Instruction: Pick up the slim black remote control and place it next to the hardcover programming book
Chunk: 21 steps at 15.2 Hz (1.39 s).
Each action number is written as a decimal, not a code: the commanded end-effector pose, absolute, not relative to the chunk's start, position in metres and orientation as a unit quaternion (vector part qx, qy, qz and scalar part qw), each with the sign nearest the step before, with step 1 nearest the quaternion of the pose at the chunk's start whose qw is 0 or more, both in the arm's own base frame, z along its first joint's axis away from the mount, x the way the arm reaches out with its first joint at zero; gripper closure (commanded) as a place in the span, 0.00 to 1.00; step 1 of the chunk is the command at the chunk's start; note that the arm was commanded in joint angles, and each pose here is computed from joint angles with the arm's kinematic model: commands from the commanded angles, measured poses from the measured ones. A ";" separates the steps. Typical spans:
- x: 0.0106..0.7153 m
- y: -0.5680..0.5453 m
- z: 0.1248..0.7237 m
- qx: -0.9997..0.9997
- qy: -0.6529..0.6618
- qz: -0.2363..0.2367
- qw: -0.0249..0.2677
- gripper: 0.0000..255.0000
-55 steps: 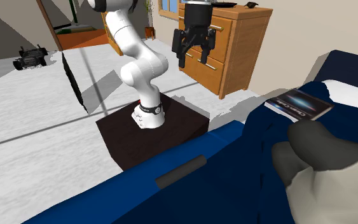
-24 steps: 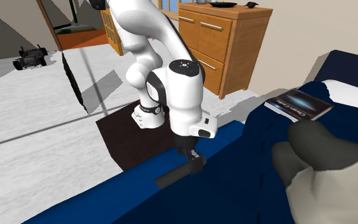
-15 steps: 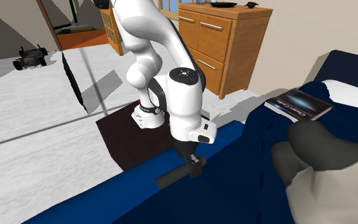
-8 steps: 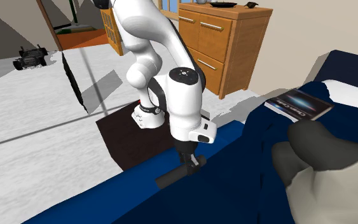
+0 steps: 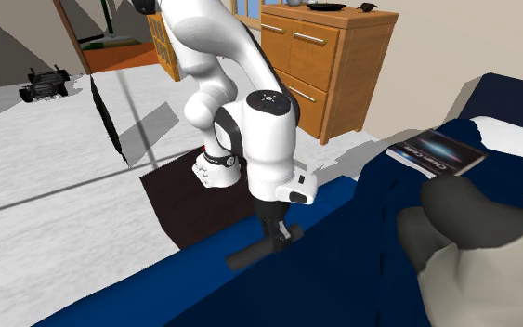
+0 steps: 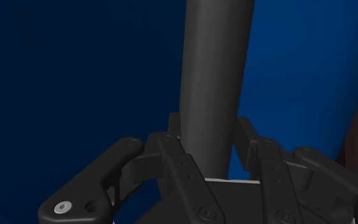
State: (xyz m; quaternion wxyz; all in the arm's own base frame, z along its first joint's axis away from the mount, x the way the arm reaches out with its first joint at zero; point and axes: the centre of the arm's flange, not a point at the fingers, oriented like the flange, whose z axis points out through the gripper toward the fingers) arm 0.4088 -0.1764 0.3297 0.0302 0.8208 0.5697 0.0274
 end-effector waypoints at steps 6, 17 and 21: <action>0.409 -0.175 0.367 0.821 0.570 0.027 0.031 1.00; 0.427 -0.140 0.410 0.821 0.570 0.027 0.031 1.00; 0.450 -0.093 0.410 0.821 0.570 0.027 0.031 1.00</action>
